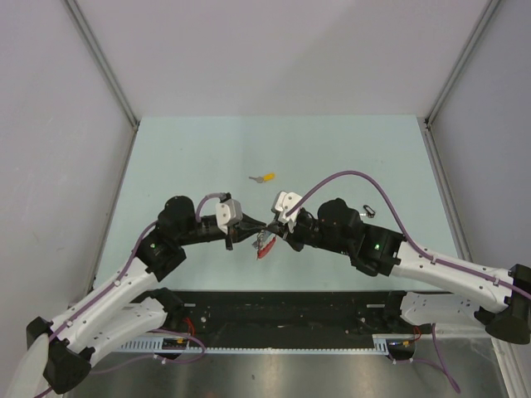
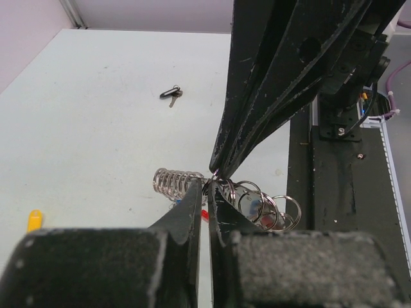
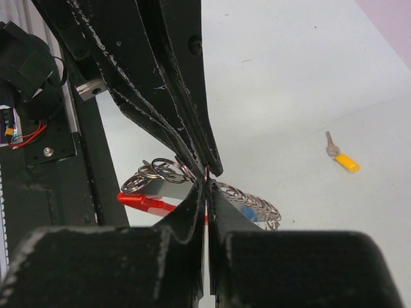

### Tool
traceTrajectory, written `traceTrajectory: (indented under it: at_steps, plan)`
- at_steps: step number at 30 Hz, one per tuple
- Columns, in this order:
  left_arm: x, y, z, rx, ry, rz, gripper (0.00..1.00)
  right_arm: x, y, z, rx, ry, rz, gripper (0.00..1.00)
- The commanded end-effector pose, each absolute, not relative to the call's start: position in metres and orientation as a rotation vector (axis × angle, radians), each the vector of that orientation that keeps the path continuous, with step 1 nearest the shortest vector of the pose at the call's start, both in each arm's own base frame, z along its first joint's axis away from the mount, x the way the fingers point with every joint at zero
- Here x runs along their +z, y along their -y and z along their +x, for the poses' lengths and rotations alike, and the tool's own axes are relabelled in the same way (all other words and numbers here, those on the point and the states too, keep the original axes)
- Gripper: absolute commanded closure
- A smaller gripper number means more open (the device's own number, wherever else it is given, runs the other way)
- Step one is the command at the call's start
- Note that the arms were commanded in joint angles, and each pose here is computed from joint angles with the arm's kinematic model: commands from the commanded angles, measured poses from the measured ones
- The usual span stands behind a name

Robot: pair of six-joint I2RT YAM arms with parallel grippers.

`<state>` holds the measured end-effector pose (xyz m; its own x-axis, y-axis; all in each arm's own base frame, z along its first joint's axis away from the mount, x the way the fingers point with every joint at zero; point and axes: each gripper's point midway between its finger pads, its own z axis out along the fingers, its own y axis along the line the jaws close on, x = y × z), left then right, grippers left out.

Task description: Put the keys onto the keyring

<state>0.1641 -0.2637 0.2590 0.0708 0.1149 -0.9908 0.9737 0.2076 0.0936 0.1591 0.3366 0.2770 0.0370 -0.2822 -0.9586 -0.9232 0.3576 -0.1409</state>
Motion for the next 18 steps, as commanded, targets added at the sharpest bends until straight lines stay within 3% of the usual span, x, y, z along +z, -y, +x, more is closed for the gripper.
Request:
traceTrajectory:
  at_steps: [1,2,8,15,18]
  plan:
    - [0.272,0.266,0.164,-0.939,-1.266,1.132,0.96,0.323,-0.346,0.156,0.789,-1.395,-1.051,1.0]
    - [0.274,0.266,0.164,-0.941,-1.261,1.127,1.0,0.322,-0.347,0.156,0.786,-1.398,-1.049,1.0]
    - [0.278,0.266,0.163,-0.951,-1.245,1.099,1.0,0.321,-0.347,0.155,0.791,-1.418,-1.028,0.98]
    - [0.28,0.265,0.16,-0.977,-1.241,1.066,1.0,0.337,-0.324,0.163,0.751,-1.451,-0.902,0.56]
    - [0.281,0.264,0.159,-0.981,-1.245,1.056,1.0,0.34,-0.308,0.169,0.715,-1.486,-0.831,0.45]
